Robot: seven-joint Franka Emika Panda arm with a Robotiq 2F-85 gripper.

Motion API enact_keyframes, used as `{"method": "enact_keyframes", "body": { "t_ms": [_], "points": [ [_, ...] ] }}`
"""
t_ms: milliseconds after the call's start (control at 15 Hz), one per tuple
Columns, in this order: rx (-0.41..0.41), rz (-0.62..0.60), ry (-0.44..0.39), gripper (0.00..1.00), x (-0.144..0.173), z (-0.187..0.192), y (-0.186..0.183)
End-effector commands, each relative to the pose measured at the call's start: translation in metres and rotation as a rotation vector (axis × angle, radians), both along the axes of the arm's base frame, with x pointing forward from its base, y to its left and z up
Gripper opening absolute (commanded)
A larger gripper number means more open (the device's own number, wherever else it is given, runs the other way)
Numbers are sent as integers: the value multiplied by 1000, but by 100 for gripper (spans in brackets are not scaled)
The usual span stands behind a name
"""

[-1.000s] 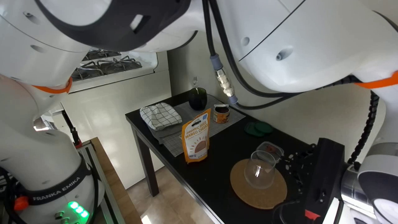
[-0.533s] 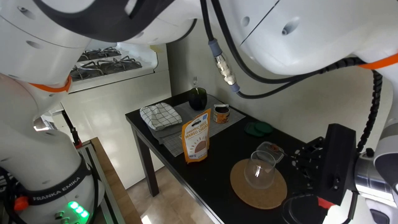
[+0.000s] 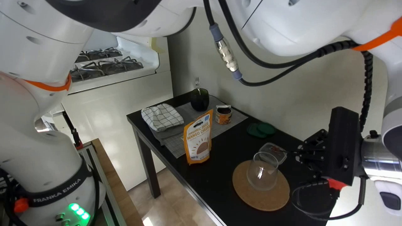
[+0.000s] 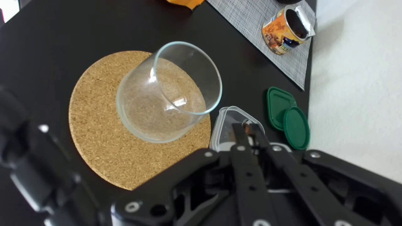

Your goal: Scoop up the coffee powder from the can and put it into the jar

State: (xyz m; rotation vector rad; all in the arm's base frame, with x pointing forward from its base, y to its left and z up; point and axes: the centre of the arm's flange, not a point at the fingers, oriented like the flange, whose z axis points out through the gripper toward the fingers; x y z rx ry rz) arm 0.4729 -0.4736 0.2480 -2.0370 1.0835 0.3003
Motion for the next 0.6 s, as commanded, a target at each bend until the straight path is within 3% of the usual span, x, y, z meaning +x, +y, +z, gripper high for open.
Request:
{"method": "enact_keyframes", "body": {
  "t_ms": [0, 333, 533],
  "points": [
    [-52, 8, 71, 2, 13, 16, 11],
    [-120, 7, 117, 2, 30, 34, 18],
    [-115, 28, 152, 2, 33, 39, 19]
  ]
}}
